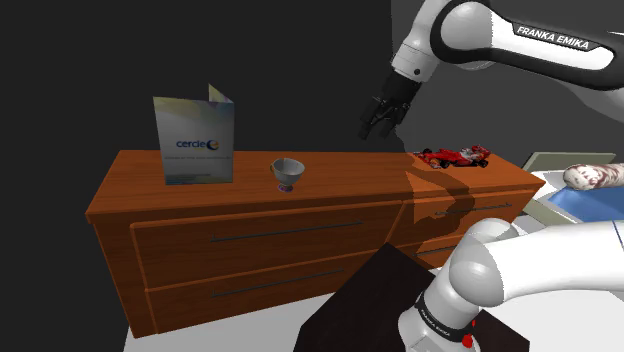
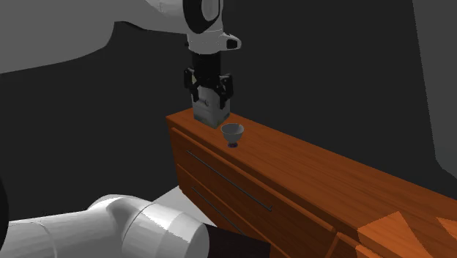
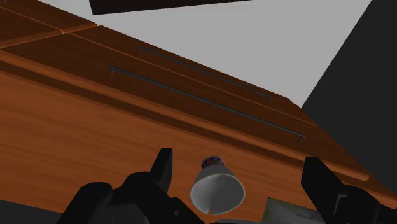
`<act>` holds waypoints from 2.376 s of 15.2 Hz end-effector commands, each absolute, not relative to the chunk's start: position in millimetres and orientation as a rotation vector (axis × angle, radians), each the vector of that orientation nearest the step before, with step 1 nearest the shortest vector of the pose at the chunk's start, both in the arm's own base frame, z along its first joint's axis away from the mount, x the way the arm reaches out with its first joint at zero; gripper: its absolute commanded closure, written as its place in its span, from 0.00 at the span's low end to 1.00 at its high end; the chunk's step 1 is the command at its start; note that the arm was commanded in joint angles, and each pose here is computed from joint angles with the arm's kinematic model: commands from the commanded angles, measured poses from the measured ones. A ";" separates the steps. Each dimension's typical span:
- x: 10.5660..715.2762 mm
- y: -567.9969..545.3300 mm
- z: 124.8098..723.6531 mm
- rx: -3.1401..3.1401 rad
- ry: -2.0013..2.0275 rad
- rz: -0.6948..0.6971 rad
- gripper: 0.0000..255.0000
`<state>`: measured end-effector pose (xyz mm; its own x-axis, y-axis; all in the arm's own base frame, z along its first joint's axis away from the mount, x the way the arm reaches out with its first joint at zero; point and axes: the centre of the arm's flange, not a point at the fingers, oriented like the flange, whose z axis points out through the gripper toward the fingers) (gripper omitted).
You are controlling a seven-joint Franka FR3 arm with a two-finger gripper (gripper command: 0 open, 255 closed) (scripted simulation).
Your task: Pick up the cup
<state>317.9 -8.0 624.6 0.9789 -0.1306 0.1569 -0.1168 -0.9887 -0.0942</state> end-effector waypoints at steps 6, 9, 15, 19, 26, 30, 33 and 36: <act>369.2 -30.3 584.3 -2.994 0.174 -0.237 0.00; 400.0 -42.4 559.6 -2.966 0.164 -0.229 0.00; 461.9 -63.7 509.0 -2.910 0.144 -0.215 0.00; 503.2 -75.7 474.6 -2.872 0.132 -0.205 0.00; 575.7 -92.5 413.1 -2.806 0.110 -0.189 0.00; 588.6 -94.9 391.5 -2.794 0.106 -0.186 0.00; 588.6 -94.9 375.6 -2.794 0.106 -0.186 0.00; 588.6 -94.9 362.0 -2.794 0.106 -0.186 0.00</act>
